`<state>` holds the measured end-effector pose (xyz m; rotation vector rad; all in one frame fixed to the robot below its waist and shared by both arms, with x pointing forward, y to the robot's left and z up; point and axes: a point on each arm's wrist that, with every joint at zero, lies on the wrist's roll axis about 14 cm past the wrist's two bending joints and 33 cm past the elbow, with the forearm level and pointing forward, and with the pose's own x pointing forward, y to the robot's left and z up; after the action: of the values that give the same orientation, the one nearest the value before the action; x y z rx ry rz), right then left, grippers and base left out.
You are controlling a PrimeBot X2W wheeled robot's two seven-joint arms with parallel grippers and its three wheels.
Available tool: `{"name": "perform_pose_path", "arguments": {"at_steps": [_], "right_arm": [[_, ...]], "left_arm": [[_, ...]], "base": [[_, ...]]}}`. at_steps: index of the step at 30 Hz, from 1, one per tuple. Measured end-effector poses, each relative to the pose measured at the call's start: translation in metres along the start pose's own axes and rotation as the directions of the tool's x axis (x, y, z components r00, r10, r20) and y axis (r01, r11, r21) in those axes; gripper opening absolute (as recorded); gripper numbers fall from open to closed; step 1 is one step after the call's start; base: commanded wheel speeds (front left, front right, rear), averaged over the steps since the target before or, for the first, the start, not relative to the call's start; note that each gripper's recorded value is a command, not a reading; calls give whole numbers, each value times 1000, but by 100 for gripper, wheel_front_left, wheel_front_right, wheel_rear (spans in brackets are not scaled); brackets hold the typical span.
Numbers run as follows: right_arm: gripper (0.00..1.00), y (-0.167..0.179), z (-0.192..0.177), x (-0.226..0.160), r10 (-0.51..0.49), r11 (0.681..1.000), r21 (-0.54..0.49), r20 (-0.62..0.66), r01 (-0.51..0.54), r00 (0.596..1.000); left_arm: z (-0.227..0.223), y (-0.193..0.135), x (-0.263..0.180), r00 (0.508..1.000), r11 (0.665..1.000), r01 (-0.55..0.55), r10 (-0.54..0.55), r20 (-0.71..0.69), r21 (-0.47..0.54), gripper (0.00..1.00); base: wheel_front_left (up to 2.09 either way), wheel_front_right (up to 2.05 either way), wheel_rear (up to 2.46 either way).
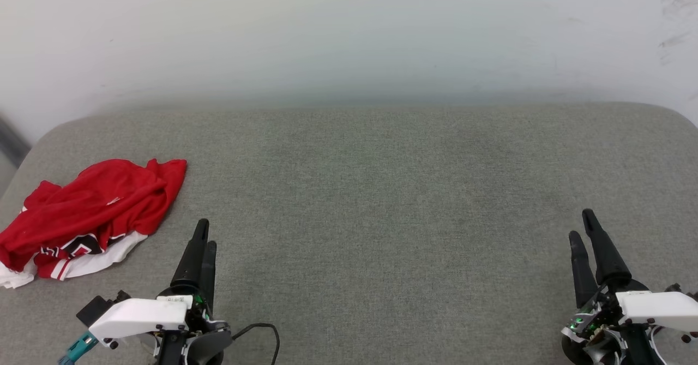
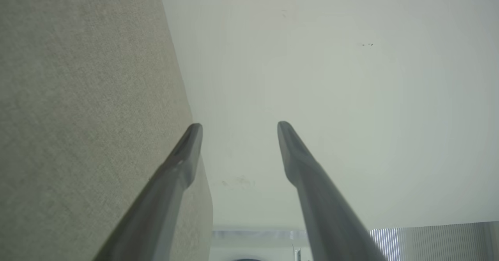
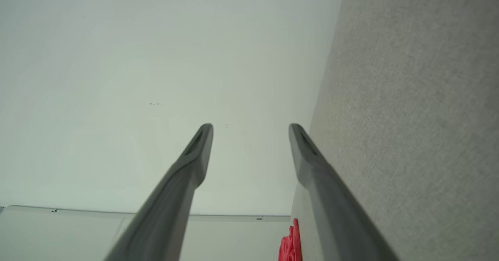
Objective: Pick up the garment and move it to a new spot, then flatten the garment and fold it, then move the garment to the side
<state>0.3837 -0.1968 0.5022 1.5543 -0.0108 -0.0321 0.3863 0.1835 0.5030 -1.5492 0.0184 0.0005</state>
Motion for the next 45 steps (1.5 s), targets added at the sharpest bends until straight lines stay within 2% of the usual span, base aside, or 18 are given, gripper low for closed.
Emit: {"name": "perform_pose_path", "arguments": {"at_steps": [4,10,16,20,26,32,38,45], "right_arm": [[100,5,-2,1,15,999,-30,2,-15,1000],[100,12,-2,2,36,992,-123,12,-34,999],[100,18,-3,2,57,967,-248,10,-53,998],[100,22,-6,3,70,941,-332,5,-64,998],[100,28,-11,4,94,866,-493,-13,-89,995],[100,27,-18,2,95,754,-649,-42,-100,995],[100,28,-21,2,92,701,-705,-61,-108,994],[100,29,-26,3,82,601,-790,-93,-123,992]], "left_arm": [[-2,-7,1,1000,999,20,-20,2,47,100],[-4,-16,2,999,984,47,-48,1,174,100],[-4,-22,3,998,950,63,-67,3,307,100],[-6,-27,3,997,916,76,-82,-3,394,100],[-12,-31,3,995,848,95,-99,-20,522,100],[-16,-35,4,993,765,108,-112,-34,635,100],[-20,-37,5,992,684,116,-121,-45,720,100],[-25,-36,4,991,577,119,-121,-60,808,100]], "base": [[0,0,0],[0,0,0],[0,0,0],[0,0,0],[0,0,0],[0,0,0],[0,0,0],[0,0,0]]}}
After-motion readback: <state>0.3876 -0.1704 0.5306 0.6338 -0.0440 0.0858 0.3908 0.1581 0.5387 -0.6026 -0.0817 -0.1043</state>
